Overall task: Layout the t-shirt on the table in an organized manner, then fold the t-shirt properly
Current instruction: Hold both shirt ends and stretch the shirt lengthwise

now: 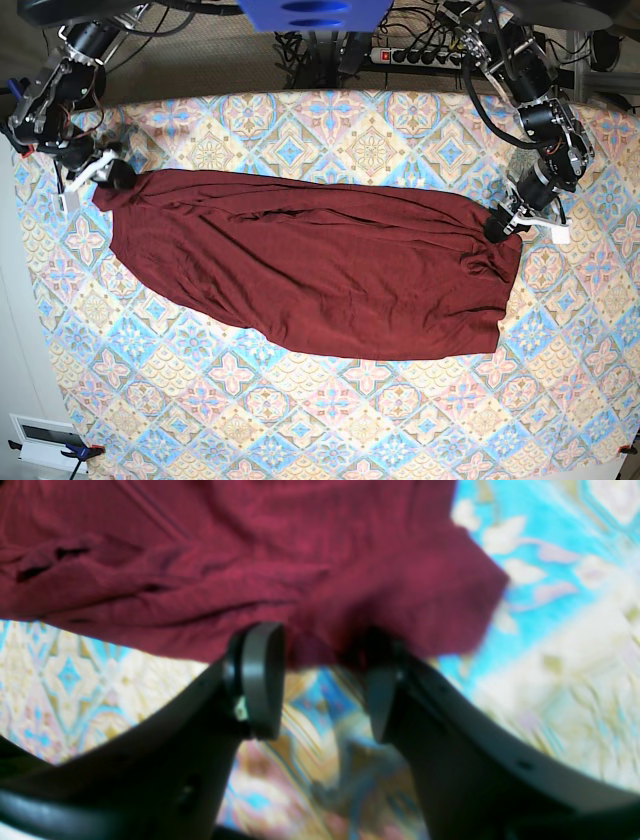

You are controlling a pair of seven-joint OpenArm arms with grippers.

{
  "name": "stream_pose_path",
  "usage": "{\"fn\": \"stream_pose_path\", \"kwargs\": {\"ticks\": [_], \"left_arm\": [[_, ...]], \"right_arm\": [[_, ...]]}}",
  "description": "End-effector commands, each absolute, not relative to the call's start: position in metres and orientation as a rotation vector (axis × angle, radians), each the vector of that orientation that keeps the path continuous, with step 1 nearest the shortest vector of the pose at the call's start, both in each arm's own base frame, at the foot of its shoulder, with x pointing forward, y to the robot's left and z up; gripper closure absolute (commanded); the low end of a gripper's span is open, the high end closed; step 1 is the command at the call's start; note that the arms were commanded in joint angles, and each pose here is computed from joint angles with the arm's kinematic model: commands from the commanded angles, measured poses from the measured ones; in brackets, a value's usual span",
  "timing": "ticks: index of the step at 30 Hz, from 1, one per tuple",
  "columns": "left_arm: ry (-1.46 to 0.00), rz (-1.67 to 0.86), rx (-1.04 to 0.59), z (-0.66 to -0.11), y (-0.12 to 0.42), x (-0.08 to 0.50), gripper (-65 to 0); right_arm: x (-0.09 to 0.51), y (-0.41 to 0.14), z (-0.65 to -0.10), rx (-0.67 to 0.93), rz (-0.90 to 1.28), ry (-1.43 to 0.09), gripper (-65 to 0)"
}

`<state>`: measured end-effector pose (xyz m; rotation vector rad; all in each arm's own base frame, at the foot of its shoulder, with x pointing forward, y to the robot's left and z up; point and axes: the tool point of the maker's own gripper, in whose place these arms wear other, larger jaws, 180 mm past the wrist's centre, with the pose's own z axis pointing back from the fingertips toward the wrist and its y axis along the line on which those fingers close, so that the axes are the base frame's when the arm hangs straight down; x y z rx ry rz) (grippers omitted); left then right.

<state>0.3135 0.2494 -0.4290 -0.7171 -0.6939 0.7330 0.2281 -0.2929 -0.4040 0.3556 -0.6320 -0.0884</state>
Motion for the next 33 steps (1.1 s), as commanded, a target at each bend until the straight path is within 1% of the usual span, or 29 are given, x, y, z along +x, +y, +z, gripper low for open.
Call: {"fn": "stream_pose_path", "kwargs": {"ticks": [1, 8, 15, 30, 33], "left_arm": [[-0.654, 0.739, -0.707, -0.435, 0.248, 0.307, 0.0], [-0.654, 0.739, -0.707, -0.435, 0.248, 0.307, 0.0], [-0.654, 0.739, -0.707, -0.435, 0.248, 0.307, 0.0], [-0.654, 0.739, -0.707, -0.435, 0.248, 0.307, 0.0], [-0.654, 0.739, -0.707, -0.435, 0.248, 0.307, 0.0]], "right_arm": [[0.234, -0.300, -0.394, 0.343, -0.079, -0.665, -25.4], [0.221, -0.298, -0.418, 0.389, -0.142, -0.602, -25.4], [0.255, -0.298, -0.399, 0.399, -0.128, -0.682, -25.4], [0.256, -0.298, -0.399, 0.400, -0.129, -0.682, -25.4], [0.263, -0.303, -0.399, 0.367, -0.119, -0.672, -24.4]]}}
